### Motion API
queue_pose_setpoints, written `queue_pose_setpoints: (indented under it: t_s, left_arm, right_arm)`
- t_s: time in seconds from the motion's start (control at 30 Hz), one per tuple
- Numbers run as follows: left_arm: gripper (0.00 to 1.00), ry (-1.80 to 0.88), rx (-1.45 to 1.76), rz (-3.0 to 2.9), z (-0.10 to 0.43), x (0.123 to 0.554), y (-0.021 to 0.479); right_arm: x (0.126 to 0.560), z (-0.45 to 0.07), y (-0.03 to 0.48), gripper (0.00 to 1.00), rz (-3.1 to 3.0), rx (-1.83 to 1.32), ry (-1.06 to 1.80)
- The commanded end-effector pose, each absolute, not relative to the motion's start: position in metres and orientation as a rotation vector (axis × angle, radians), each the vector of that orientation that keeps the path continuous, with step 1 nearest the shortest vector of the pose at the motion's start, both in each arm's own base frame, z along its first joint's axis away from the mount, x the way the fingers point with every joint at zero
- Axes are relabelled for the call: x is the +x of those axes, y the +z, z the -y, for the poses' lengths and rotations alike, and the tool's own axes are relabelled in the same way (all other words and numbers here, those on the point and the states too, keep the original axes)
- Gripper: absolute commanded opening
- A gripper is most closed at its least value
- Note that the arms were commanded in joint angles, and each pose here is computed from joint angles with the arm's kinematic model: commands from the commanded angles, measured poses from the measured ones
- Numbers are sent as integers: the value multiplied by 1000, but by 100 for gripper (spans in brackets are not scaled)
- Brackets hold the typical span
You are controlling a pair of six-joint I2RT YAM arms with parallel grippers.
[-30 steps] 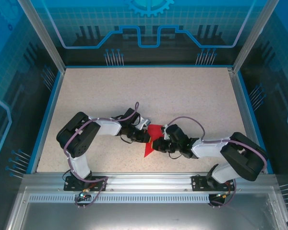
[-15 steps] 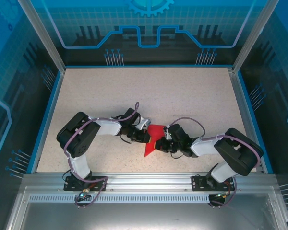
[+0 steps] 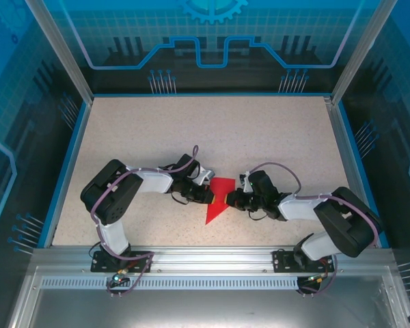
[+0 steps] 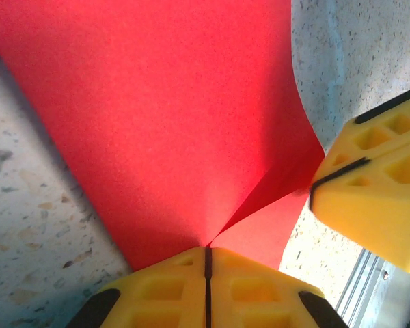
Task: Fold a paper plane with a square sheet of paper (pick it up from the middle)
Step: Third fold the triangle at the center of the table.
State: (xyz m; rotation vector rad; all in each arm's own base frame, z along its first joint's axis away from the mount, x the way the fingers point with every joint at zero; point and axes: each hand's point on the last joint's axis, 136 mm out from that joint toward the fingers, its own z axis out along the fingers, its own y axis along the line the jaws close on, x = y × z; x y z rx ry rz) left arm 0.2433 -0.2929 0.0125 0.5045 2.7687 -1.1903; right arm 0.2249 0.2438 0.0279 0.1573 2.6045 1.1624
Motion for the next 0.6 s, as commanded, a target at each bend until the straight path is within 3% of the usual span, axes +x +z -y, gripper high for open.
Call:
queue_pose_setpoints:
  t_s: [0.0,0.2,0.57]
  left_arm:
    - [9,-1066,490,-2931,274,220,-23]
    - [9,-1056,489,-2937,272,219,-24]
    - [9,-1055,492,-2939,272,219,-24]
  right_arm:
    - [221,-235,11,6,-2641,161,1117]
    - [219,-220,-8,6,-2688,212,1047]
    - [233,-218,41,7,-2562,151,1143]
